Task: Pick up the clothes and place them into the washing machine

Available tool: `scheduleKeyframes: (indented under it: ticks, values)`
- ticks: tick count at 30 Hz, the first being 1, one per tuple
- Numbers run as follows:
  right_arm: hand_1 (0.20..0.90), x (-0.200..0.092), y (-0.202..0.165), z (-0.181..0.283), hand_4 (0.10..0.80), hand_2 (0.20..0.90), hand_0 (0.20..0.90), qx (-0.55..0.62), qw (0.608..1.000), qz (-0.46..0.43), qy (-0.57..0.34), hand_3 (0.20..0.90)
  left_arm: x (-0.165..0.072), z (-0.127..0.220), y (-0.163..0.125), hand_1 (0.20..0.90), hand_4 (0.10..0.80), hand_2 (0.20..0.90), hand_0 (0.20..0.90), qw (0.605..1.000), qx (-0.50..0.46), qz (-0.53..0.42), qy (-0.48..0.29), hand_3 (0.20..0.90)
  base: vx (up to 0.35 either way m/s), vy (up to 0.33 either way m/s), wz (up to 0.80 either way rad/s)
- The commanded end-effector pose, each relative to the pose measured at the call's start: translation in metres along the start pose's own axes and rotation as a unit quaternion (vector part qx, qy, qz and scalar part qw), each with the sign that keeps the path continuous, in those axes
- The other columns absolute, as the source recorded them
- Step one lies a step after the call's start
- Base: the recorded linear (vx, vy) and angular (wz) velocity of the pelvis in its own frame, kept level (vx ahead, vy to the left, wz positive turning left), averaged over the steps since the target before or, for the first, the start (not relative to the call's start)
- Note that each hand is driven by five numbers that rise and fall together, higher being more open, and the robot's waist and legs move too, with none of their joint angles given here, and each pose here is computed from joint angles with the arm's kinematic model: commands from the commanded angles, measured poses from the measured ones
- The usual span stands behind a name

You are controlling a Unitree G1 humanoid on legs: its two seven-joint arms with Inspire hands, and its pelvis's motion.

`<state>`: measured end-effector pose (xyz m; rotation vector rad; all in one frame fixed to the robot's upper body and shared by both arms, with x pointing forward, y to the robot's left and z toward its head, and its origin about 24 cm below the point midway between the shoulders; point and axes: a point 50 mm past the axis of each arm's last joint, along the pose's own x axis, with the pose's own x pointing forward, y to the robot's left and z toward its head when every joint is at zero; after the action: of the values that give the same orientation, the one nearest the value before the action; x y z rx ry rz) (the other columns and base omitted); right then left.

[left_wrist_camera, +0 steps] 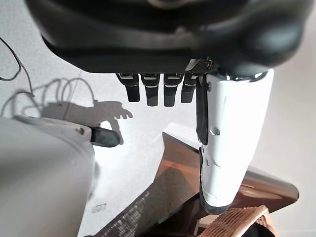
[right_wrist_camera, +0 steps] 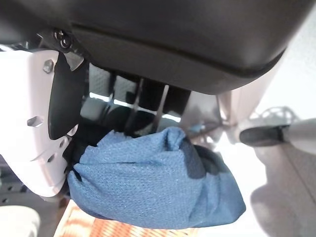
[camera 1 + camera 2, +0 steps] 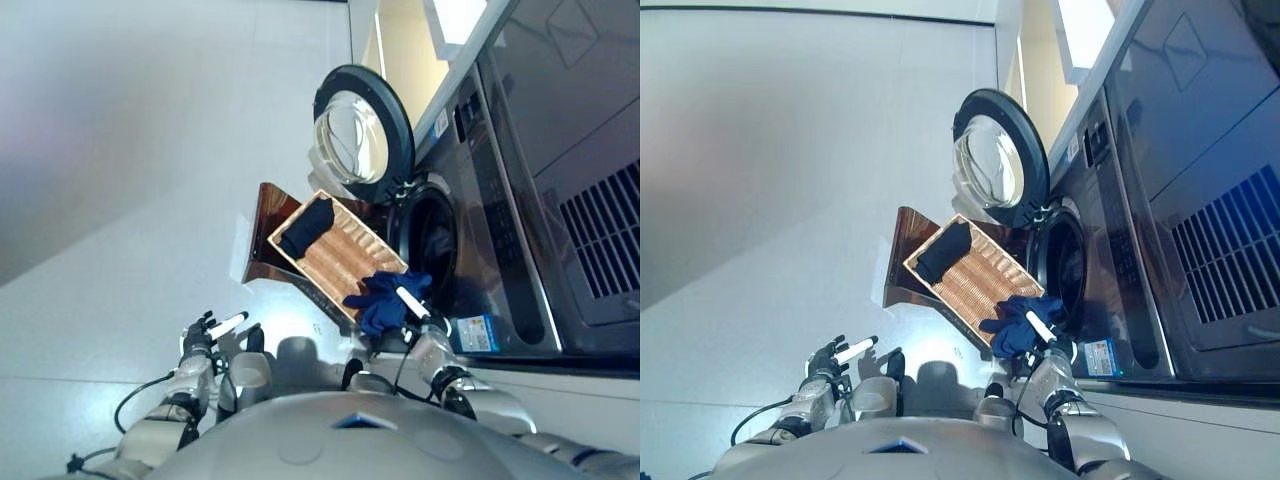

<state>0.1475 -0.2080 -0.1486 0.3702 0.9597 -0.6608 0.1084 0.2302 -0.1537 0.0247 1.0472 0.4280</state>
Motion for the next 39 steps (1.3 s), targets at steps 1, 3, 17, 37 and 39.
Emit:
scheduleKeyframes:
  ticks: [1,3,17,37,39]
  values:
    - [0.2,0.003,-0.002,0.027,0.3,0.2,0.2,0.017,0.998,0.004,-0.058,0.2,0.004,0.015,0.002,0.9,0.8,0.9,0.9,0.999,0.024,0.0,-0.028,0.9,0.0,0.0,0.0]
    - [0.2,0.002,-0.001,0.027,0.3,0.2,0.2,-0.002,0.998,0.006,-0.061,0.2,0.002,0.01,0.0,0.9,0.8,0.9,0.9,0.999,0.031,-0.006,-0.023,0.9,0.0,0.0,0.0]
    - [0.2,0.0,0.019,0.049,0.3,0.2,0.2,-0.089,0.989,0.036,-0.111,0.2,0.001,0.016,-0.007,0.9,0.8,0.9,0.9,0.998,0.027,-0.021,-0.043,0.9,0.012,0.0,-0.03]
    - [0.2,-0.031,0.112,0.122,0.3,0.2,0.2,-0.164,0.944,0.135,-0.254,0.2,0.002,0.044,-0.007,0.9,0.8,0.9,0.9,0.996,-0.01,-0.007,-0.092,0.9,-0.023,0.008,0.12]
    - [0.2,-0.033,0.115,0.124,0.3,0.2,0.2,-0.171,0.941,0.135,-0.26,0.2,0.002,0.044,-0.008,0.9,0.8,0.9,0.9,0.996,-0.01,-0.008,-0.093,0.9,-0.004,0.022,0.06]
